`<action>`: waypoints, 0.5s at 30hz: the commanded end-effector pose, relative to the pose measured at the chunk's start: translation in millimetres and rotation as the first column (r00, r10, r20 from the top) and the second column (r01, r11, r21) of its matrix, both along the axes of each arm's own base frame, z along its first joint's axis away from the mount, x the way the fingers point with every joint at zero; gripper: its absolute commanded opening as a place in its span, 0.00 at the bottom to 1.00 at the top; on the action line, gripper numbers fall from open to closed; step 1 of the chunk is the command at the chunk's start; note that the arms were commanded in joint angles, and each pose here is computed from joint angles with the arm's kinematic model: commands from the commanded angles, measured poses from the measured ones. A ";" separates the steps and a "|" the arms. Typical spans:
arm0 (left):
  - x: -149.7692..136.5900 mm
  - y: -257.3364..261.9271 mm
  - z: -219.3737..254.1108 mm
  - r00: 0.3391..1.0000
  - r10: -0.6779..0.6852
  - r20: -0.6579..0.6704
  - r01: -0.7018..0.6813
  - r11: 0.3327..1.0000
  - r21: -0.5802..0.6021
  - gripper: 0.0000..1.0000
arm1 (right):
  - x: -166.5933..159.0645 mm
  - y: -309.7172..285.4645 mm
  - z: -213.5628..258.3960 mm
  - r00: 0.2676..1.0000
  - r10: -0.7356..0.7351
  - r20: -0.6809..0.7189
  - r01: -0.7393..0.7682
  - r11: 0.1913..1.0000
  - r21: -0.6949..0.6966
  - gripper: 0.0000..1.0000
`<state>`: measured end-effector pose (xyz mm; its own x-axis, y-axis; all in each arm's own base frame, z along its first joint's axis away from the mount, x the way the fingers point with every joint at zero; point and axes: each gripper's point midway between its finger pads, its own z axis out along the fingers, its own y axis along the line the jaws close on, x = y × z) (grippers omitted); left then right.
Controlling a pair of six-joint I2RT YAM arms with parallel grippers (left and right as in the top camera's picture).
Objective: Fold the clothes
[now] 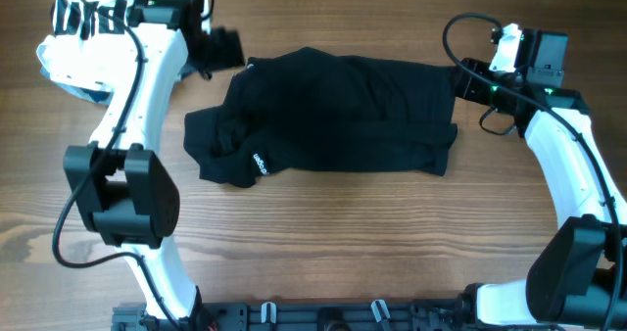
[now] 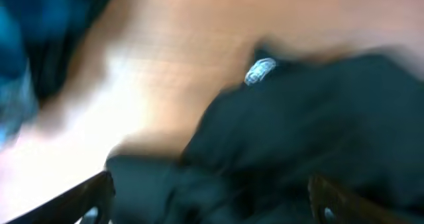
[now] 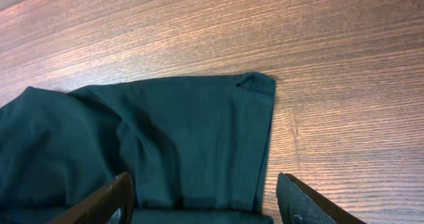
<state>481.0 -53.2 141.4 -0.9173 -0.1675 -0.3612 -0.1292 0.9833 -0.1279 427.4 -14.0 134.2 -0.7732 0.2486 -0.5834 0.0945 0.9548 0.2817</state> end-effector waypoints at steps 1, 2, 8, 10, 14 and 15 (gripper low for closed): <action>24.8 -26.5 -28.4 0.991 -0.127 0.038 0.130 0.988 -0.089 0.95 | 7.0 2.9 8.3 1.000 0.018 0.025 -0.017 0.999 -0.031 0.70; 31.3 -30.9 -35.7 0.990 -0.135 0.049 0.139 0.984 -0.110 0.95 | 7.0 5.0 8.3 0.999 0.023 0.025 -0.023 0.999 -0.032 0.71; 42.7 -48.4 -79.7 0.975 -0.218 0.037 0.221 0.964 -0.150 0.95 | 6.6 11.1 7.9 0.999 0.030 0.021 -0.029 0.999 -0.025 0.72; 40.6 -54.2 -91.0 0.966 -0.259 0.023 0.260 0.956 -0.138 0.95 | 6.0 11.2 7.4 0.999 0.030 0.018 -0.030 0.999 -0.024 0.72; 34.3 -67.3 -108.1 0.938 -0.346 0.000 0.344 0.932 -0.117 0.93 | 3.6 12.5 5.4 1.000 0.027 0.004 -0.027 0.999 -0.018 0.72; 32.8 -70.8 -113.1 0.932 -0.361 -0.007 0.358 0.927 -0.115 0.91 | 3.3 12.5 5.2 1.000 0.020 0.001 -0.020 1.000 -0.013 0.72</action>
<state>520.1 -103.4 40.1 -0.9426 0.0152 -0.3335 0.1013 0.9649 -0.2424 425.5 -0.6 132.2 -0.7872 0.2239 -0.5746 0.0705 0.9584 0.2767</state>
